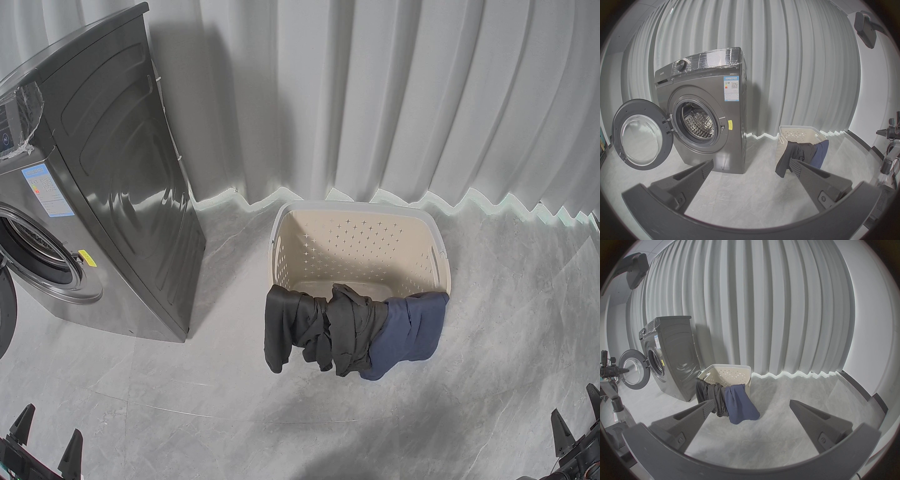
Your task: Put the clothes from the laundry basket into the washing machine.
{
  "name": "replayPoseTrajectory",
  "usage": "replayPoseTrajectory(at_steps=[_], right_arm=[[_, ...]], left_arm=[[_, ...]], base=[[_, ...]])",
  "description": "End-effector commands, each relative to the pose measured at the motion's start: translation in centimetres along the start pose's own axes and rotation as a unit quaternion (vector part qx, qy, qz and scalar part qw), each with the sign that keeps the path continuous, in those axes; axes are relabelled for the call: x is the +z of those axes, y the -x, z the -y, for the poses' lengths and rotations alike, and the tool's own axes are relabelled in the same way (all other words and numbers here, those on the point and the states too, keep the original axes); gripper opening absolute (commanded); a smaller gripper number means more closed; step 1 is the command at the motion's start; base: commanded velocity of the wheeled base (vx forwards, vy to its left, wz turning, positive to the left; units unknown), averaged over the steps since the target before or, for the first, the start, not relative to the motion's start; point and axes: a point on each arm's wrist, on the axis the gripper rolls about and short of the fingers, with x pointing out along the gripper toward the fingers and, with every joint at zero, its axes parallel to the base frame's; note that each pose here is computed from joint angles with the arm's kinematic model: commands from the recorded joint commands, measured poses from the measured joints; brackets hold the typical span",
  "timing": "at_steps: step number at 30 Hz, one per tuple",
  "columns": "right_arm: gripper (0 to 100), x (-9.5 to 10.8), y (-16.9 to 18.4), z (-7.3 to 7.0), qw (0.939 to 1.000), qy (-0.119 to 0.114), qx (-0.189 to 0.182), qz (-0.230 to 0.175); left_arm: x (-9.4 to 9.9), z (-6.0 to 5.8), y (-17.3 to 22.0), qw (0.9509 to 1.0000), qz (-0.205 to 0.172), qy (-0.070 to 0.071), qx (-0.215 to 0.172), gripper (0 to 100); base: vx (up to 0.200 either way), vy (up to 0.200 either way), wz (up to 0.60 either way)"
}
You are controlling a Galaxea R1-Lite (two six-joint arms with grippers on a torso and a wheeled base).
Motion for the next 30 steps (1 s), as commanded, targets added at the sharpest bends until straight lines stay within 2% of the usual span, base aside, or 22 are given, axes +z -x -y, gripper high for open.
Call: replayPoseTrajectory(at_steps=[1, 14, 20, 30], right_arm=[[100, -0.48, 0.0, 0.0, 1.0, 0.0, 0.0, 0.0], [100, -0.48, 0.0, 0.0, 1.0, 0.0, 0.0, 0.0], [100, -0.48, 0.0, 0.0, 1.0, 0.0, 0.0, 0.0], [100, -0.48, 0.0, 0.0, 1.0, 0.0, -0.001, 0.0]], left_arm=[[-0.45, -0.01, 0.03, 1.0, 0.002, 0.0, 0.0, 100], [-0.45, -0.01, 0.03, 1.0, 0.002, 0.0, 0.0, 100], [-0.45, -0.01, 0.03, 1.0, 0.002, 0.0, 0.0, 100], [-0.45, -0.01, 0.03, 1.0, 0.002, 0.0, 0.0, 100]], base=[[0.0, 0.0, 0.0], [0.0, 0.0, 0.0], [0.0, -0.2, 0.0], [0.0, 0.0, 0.0]])
